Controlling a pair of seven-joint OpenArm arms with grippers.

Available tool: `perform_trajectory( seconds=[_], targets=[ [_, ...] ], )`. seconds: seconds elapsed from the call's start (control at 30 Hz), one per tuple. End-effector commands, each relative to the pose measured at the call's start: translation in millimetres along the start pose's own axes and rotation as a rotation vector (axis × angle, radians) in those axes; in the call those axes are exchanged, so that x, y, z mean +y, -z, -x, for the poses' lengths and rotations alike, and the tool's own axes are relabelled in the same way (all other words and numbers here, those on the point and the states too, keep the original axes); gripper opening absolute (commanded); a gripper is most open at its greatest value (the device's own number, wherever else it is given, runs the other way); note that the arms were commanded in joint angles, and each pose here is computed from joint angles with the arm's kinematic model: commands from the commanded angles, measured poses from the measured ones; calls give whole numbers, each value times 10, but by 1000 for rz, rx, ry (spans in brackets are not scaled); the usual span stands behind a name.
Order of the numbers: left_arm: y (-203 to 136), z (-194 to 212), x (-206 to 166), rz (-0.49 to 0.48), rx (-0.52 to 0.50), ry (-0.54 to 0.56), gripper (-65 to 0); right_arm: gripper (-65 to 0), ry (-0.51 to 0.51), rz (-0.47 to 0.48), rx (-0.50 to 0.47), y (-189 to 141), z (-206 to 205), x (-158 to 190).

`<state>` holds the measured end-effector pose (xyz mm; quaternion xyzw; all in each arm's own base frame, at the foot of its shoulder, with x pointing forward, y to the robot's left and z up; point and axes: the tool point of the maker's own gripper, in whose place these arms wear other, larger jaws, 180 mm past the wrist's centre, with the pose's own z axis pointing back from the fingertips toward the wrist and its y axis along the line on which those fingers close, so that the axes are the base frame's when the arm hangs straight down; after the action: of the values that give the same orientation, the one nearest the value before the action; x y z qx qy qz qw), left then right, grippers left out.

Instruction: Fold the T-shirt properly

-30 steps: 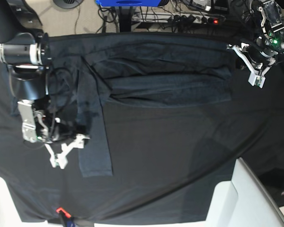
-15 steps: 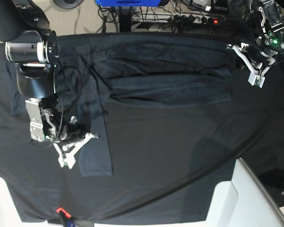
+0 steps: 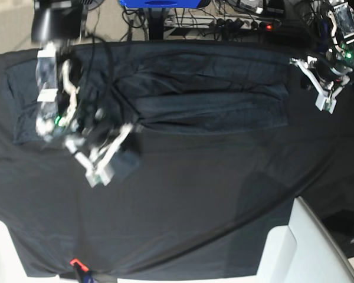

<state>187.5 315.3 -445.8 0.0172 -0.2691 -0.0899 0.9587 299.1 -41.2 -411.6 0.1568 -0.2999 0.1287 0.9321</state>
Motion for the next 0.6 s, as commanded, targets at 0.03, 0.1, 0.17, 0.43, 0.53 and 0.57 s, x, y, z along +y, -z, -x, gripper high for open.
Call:
perform_trajectory(
  seconds=[0.03, 0.1, 0.17, 0.43, 0.53, 0.57],
  targets=[
    [-40, -102, 57, -6, -31, 14, -650, -650, -49, -57, -48, -75, -72, 284],
    [-41, -114, 59, -7, -34, 15, -650, -650, -76, -96, -39, -98, 20, 492],
    [-38, -142, 64, -8, -40, 15, -650, -650, -104, -133, -24, -101, 100, 671],
    [-70, -142, 135, -20, -34, 32, -650, -650, -236, -266, 4, -81, 208, 1299],
    [-91, -163, 181, -29, -34, 43, -650, -650, -268, -298, 12, -85, 251, 1446],
    [-91, -156, 192, -30, -31, 43, -650, -650, -275, -306, 14, -88, 261, 1481]
  ],
)
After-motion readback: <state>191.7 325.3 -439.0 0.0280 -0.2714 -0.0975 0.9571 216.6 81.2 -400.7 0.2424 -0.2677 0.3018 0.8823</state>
